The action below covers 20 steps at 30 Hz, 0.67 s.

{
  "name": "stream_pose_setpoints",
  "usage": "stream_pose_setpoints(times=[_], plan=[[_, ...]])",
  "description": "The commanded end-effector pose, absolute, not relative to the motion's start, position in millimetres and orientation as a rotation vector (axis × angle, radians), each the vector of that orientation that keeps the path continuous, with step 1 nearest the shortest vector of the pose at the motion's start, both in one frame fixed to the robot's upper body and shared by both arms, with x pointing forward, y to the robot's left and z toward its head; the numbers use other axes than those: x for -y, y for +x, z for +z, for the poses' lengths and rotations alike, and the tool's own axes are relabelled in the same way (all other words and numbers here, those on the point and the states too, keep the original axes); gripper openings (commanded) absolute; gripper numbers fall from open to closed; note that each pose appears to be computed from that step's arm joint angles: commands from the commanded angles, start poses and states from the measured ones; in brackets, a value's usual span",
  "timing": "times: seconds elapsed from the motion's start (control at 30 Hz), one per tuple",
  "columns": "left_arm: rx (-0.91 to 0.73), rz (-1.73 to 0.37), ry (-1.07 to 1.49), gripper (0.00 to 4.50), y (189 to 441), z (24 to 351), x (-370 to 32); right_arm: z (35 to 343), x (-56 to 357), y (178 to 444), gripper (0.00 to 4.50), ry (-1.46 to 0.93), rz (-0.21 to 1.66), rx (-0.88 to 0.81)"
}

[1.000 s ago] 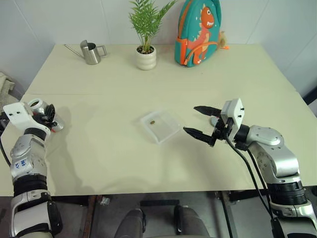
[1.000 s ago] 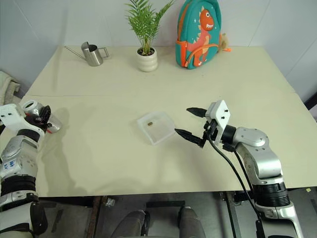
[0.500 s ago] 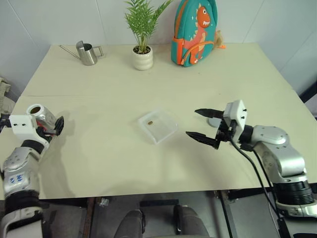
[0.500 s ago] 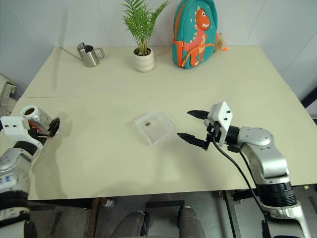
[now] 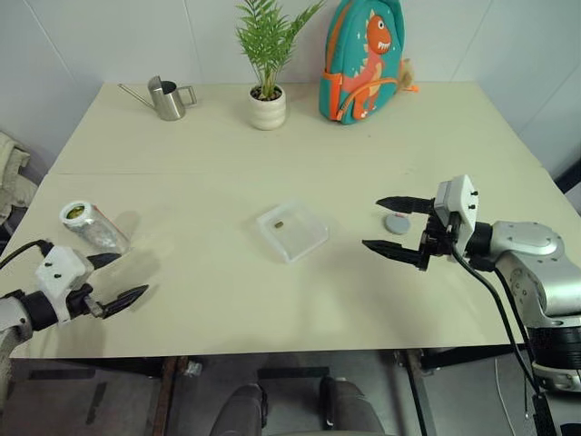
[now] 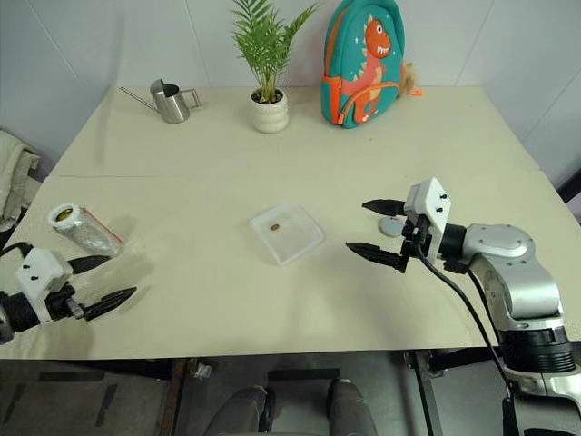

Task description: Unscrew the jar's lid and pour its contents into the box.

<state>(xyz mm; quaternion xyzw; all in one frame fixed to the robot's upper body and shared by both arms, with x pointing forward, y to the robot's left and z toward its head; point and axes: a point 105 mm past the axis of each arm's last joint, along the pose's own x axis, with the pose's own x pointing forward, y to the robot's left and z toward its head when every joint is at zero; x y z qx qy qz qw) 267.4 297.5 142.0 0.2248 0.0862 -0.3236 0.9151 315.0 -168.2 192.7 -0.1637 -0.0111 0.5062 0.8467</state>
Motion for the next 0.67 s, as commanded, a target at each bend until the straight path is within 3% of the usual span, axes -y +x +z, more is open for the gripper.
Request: stream_pose_setpoints(times=[0.03, 0.2, 0.37, 0.67], plan=[[-0.058, -0.784, 0.448, 4.48, 275, 165, -253, 198, 182, 315, 4.5, -0.401, 1.022, 0.036], [0.031, -0.913, 0.444, 4.48, 281, 180, -208, 203, 196, 311, 4.5, -0.408, 0.988, 0.042], [-0.012, -1.019, 0.453, 4.48, 280, 184, -202, 207, 195, 303, 4.5, -0.411, 1.005, 0.05], [0.024, -0.964, 0.452, 4.48, 286, 196, -205, 197, 196, 307, 4.5, -0.424, 0.985, 0.035]])
